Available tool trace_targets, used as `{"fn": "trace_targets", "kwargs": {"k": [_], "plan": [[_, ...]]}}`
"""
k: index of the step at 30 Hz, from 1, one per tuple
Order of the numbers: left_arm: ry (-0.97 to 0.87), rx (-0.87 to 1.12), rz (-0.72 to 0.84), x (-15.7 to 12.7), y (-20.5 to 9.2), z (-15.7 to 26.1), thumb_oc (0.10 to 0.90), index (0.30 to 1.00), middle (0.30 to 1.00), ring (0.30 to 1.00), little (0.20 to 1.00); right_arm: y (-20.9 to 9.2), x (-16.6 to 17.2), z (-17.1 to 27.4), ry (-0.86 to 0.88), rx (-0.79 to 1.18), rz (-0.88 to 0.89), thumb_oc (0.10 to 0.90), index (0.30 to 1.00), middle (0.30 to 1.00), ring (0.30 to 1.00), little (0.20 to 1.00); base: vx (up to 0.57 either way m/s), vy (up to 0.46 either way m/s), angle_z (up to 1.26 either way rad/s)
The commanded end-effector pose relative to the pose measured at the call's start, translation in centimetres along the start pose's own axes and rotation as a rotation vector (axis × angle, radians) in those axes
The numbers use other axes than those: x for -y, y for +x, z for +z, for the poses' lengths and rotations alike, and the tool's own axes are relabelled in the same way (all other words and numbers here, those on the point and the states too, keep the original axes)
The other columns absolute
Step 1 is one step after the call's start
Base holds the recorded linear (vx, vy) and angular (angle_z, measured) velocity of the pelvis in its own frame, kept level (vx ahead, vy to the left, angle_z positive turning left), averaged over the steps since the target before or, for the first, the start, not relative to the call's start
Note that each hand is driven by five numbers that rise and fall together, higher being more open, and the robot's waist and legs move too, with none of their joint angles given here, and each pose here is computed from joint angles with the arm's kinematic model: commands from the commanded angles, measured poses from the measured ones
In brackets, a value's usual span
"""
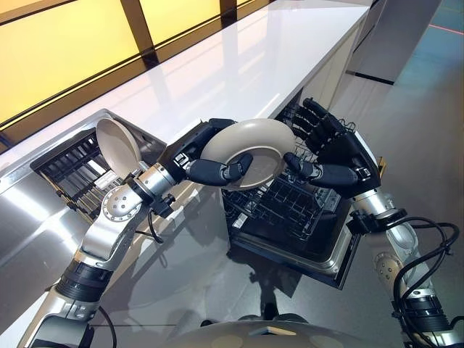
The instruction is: Pick up plates and place into dishwasher.
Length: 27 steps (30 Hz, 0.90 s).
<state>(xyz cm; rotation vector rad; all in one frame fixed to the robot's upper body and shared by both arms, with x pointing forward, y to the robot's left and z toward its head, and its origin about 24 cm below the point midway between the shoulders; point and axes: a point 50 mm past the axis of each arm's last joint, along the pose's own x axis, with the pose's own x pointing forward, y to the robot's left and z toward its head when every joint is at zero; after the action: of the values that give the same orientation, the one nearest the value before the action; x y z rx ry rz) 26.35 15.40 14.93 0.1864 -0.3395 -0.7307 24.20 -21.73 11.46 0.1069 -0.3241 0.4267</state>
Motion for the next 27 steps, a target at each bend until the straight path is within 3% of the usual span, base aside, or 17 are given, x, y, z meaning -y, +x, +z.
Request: {"fn": "trace_targets", "kwargs": {"k": [1, 21, 23, 24, 25, 27], "plan": [[0.121, 0.277, 0.022, -1.7, 2.5, 4.9, 0.1, 0.3, 0.3, 0.3, 0.2, 2.7, -1.1, 5.5, -0.019, 0.292, 0.133, 0.8, 0.9, 0.9, 0.9, 0.9, 0.0, 0.0, 0.0], [0.114, 0.342, -0.001, -2.4, 3.8, 5.2, 0.1, 0.3, 0.3, 0.3, 0.2, 3.1, -2.5, 2.4, 0.16, 0.051, 0.431, 0.8, 0.9, 0.9, 0.9, 0.9, 0.0, 0.0, -0.01], [0.107, 0.343, -0.001, -2.4, 3.8, 5.1, 0.1, 0.3, 0.3, 0.3, 0.2, 3.1, -2.6, 2.3, 0.163, 0.053, 0.433, 0.534, 0.672, 0.672, 0.672, 0.634, 0.0, 0.0, 0.0], [0.104, 0.342, -0.002, -2.3, 3.8, 5.0, 0.1, 0.3, 0.3, 0.3, 0.2, 3.2, -2.6, 2.4, 0.164, 0.059, 0.431, 0.147, 0.34, 0.34, 0.34, 0.247, 0.0, 0.0, 0.0], [0.1, 0.34, -0.004, -2.2, 3.8, 4.9, 0.1, 0.3, 0.3, 0.3, 0.2, 3.2, -2.7, 2.4, 0.167, 0.069, 0.428, 0.1, 0.3, 0.3, 0.3, 0.2, 0.0, 0.0, 0.0], [0.095, 0.336, -0.011, -2.1, 3.9, 4.8, 0.1, 0.3, 0.3, 0.3, 0.2, 3.3, -2.6, 2.5, 0.174, 0.082, 0.422, 0.1, 0.3, 0.3, 0.3, 0.2, 0.0, 0.0, 0.0]]}}
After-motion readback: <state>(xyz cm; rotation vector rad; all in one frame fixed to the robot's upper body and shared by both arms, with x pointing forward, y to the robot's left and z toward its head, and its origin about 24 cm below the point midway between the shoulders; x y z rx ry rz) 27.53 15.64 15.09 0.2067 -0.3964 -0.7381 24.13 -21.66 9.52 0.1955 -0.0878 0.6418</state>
